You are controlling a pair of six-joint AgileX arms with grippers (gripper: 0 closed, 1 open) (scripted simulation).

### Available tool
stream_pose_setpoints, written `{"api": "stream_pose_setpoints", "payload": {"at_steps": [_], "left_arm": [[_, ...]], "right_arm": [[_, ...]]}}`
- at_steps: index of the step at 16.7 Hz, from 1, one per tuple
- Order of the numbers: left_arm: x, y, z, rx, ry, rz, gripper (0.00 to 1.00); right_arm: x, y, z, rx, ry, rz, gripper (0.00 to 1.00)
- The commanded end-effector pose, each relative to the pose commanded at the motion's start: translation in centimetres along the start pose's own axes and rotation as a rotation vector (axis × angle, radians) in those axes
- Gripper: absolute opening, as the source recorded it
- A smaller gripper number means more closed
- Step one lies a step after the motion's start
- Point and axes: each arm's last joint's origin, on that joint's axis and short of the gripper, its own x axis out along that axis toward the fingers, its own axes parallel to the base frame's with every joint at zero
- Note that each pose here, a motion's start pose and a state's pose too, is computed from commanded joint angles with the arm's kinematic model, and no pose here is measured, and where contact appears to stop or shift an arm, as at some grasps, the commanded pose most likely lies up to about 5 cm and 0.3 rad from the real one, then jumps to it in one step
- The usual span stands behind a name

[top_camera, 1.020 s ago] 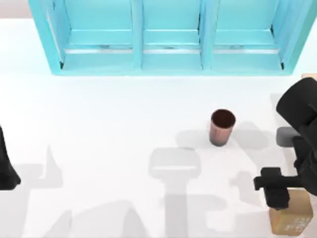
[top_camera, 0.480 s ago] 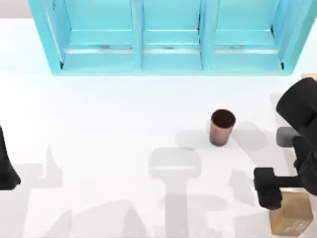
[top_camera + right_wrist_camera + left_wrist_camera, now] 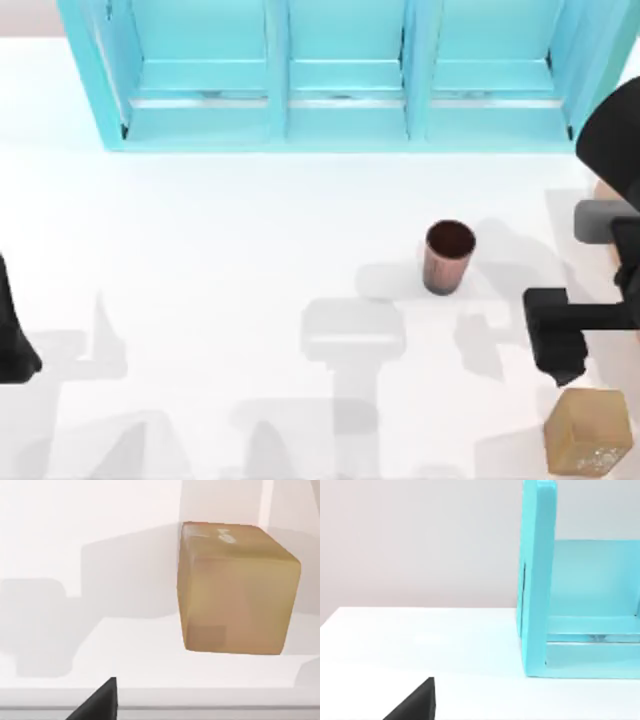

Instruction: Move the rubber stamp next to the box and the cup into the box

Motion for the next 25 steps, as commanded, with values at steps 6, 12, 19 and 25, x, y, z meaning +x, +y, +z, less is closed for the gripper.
{"api": "stream_pose_setpoints", "payload": {"at_steps": [6,12,19,25], "left_arm": [[0.0,0.0,0.0,0.0,0.0,0.0,1.0],[0.0,0.0,0.0,0.0,0.0,0.0,1.0],[0.0,0.0,0.0,0.0,0.0,0.0,1.0],[0.0,0.0,0.0,0.0,0.0,0.0,1.0]], "right_arm": [[-3.8,-0.3,-0.5,-0.002,-0.003,0.0,1.0],[-3.8,0.2,0.4,-0.005,0.001,-0.002,1.0],[-2.0,4.8,10.3,-0.002,0.01,-0.008,1.0],[1.8,7.0,17.2,-0.004,-0.003,-0.004,1.0]]}}
